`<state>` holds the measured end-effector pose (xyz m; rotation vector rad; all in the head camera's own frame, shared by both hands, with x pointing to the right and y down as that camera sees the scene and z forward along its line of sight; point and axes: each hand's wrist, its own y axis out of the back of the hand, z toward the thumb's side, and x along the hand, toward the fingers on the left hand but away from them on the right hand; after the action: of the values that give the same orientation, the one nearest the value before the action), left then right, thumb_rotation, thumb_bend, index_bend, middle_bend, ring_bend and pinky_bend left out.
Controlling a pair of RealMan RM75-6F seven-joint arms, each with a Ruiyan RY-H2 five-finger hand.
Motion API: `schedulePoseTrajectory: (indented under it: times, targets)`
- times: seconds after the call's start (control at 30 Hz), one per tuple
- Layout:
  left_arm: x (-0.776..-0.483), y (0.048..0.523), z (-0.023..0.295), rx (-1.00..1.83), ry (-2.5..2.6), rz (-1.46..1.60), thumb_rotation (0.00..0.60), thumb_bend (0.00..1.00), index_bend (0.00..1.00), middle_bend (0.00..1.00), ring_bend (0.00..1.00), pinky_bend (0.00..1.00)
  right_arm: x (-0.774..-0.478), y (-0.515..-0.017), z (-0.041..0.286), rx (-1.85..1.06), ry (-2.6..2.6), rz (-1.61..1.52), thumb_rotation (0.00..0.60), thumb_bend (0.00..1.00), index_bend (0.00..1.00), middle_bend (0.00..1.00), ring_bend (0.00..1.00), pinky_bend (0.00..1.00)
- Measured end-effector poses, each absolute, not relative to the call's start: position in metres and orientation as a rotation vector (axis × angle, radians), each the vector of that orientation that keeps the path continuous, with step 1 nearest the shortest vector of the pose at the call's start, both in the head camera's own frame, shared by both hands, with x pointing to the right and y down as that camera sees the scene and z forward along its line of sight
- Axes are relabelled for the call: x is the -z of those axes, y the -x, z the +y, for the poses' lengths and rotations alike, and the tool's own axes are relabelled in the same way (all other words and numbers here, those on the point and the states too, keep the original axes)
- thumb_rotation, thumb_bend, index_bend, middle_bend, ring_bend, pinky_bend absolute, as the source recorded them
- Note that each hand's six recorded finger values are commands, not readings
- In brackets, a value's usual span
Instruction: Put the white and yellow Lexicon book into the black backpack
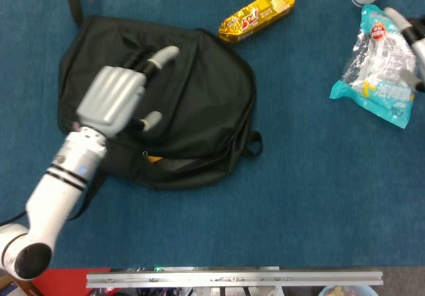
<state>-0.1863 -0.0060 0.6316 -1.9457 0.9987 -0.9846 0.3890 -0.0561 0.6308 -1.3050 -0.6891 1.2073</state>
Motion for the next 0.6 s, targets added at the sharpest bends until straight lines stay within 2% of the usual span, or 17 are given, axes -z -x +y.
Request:
schedulePoseTrajectory:
  times: [0.17,0.37,0.6]
  targets:
    - [-0.639,0.227,0.001,1.021,1.827,1.066,0.6,0.2,0.13,0.18,0.1,0.17,-0.621,-0.424,-0.033,-1.303,1.292,-0.715,0.6,0.17,0.29,0.42,0.37,0.53]
    - [-0.649,0.278,0.016,1.098,1.702,1.123,0.6,0.2,0.14,0.18,0.1,0.17,-0.607,-0.461,-0.004,-1.395,1.257,-0.766,0.6,0.17,0.33,0.43,0.37,0.53]
    - [-0.648,0.326,0.041,1.144,1.618,1.232,0.6,0.2,0.14,0.18,0.1,0.17,-0.59,-0.498,0.035,-1.478,1.223,-0.862,0.6,0.17,0.36,0.43,0.37,0.53]
